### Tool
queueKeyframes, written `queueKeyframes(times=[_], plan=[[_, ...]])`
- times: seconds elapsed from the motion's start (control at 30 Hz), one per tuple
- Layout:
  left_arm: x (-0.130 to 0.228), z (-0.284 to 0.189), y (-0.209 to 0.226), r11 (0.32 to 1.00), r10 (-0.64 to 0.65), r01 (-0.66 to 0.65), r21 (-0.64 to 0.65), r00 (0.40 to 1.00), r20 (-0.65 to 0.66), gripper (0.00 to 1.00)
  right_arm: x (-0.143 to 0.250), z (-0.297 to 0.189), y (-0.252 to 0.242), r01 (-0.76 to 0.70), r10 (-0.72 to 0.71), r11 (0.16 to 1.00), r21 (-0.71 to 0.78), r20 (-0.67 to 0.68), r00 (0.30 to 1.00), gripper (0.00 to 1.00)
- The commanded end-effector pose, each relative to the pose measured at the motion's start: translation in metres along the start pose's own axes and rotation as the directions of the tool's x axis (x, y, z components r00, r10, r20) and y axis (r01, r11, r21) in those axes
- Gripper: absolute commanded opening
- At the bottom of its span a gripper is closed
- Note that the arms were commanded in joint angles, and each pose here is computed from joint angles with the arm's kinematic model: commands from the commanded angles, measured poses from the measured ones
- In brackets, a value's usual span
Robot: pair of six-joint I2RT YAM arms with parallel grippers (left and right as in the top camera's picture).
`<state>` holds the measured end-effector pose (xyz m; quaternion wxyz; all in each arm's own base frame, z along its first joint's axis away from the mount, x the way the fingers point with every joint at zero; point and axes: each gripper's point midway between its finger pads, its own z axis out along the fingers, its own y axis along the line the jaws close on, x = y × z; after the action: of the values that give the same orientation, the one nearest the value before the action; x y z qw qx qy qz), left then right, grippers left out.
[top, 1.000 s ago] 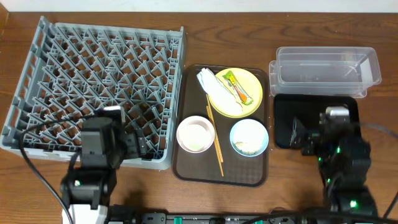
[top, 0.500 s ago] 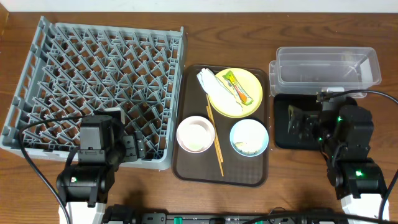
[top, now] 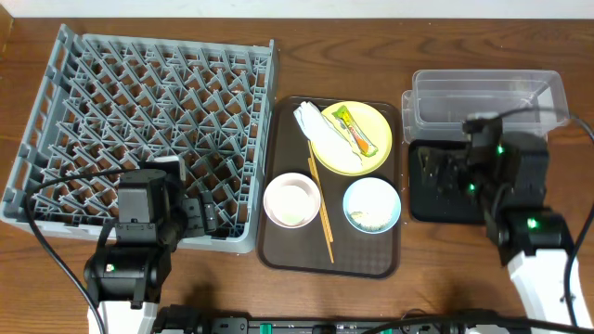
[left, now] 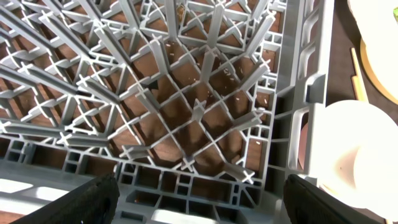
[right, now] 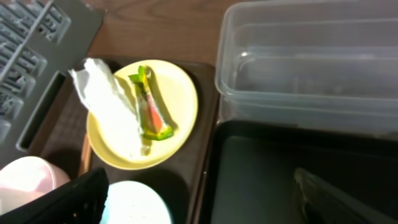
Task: Sort waste into correct bins and load items into the dishwasher
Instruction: 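Move the right gripper over the yellow plate toward the white tissue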
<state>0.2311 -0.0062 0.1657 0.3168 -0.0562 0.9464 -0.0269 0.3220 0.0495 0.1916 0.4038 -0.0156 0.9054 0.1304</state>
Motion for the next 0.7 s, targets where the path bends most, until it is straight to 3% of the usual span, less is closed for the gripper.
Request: queueKeyframes(times=[0.0,0.2,0.4,0.67], plan=[[-0.008,-0.006,-0.002,1.0,-0.009,0.009,0.01,1.0,0.025,0.88,-0.036,-0.002,0.028,0.04,-0.039,0.997,-0.067,0.016,0.999,0.9],[-0.008,-0.006,-0.002,1.0,-0.009,0.009,0.01,1.0,0.025,0.88,-0.044,0.036,0.077,0.187,-0.207,0.969,-0.161,-0.122,0.971,0.82],[-0.008,-0.006,-0.002,1.0,-0.009,0.009,0.01,1.0,0.025,0.88,-0.043,0.083,0.107,0.299,-0.326,0.94,-0.166,-0.171,0.93,0.78],[-0.007,-0.006,-0.002,1.0,-0.009,0.009,0.01,1.0,0.024,0.88,-0.002,0.149,0.147,0.398,-0.439,0.893,-0.21,-0.209,0.874,0.68]])
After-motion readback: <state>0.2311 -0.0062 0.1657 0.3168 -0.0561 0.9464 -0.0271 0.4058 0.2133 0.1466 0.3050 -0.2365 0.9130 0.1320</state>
